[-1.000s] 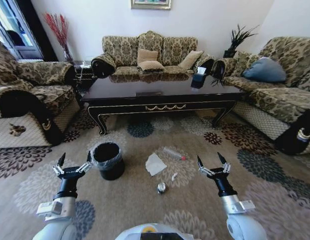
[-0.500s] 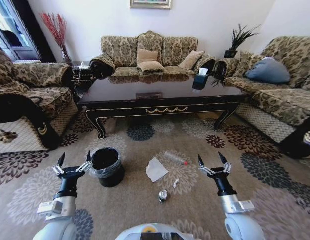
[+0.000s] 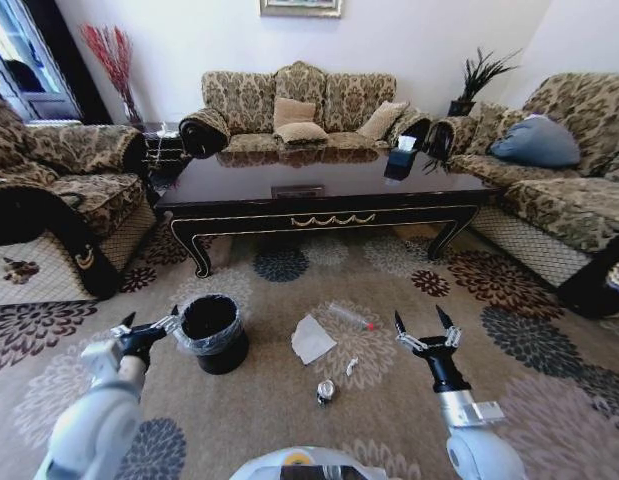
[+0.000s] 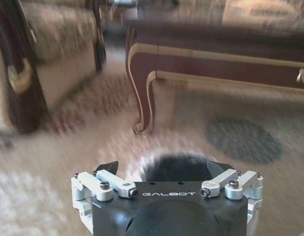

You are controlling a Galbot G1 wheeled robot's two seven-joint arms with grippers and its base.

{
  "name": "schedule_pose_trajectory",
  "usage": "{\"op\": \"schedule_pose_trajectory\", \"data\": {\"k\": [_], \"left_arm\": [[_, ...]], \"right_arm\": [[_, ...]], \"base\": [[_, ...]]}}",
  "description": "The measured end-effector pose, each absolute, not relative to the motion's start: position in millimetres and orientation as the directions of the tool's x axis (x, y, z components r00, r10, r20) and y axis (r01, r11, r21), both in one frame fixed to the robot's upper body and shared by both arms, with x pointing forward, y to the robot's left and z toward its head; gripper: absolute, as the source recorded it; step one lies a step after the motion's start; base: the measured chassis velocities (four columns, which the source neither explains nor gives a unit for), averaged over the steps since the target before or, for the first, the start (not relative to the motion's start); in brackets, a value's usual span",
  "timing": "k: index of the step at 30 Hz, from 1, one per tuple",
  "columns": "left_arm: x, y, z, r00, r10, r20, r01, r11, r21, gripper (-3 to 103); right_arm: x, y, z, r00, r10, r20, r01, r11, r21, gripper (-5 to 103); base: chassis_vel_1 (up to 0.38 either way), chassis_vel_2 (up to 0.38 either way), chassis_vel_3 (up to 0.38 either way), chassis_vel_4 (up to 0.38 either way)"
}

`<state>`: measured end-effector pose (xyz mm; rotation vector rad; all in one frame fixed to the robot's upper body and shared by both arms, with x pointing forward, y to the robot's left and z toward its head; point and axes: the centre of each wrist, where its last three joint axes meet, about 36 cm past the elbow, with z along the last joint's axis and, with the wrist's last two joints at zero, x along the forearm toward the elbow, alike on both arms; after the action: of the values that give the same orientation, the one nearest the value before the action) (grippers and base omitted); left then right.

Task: Move to the front of the table and pick up the trash from the floor, then place it into the trash bin.

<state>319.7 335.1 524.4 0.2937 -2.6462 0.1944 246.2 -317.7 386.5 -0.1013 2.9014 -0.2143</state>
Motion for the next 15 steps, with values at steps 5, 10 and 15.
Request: {"op": "schedule_pose_trajectory", "data": {"k": [5, 10, 15], "left_arm": [[357, 360, 506, -0.834, -0.116, 0.539, -0.257, 0.947, -0.192, 100], [375, 375, 481, -0.8, -0.128, 0.585, -0.299, 0.932, -0.205, 100], [389, 377, 461, -0.777, -0.111, 0.619, -0.323, 0.915, -0.241, 100]], "right_arm": [[246, -319, 382, -0.974, -0.082, -0.211, -0.05, 0.987, -0.155, 100], [247, -320, 373, -0.978, -0.088, -0.19, -0.059, 0.986, -0.153, 100], [247, -321, 368, -0.98, -0.084, -0.179, -0.056, 0.987, -0.153, 100]], "base": [[0.0, 0.0, 0.0, 0.0], [0.0, 0.0, 0.0, 0.0], [0.0, 0.0, 0.0, 0.0]]}}
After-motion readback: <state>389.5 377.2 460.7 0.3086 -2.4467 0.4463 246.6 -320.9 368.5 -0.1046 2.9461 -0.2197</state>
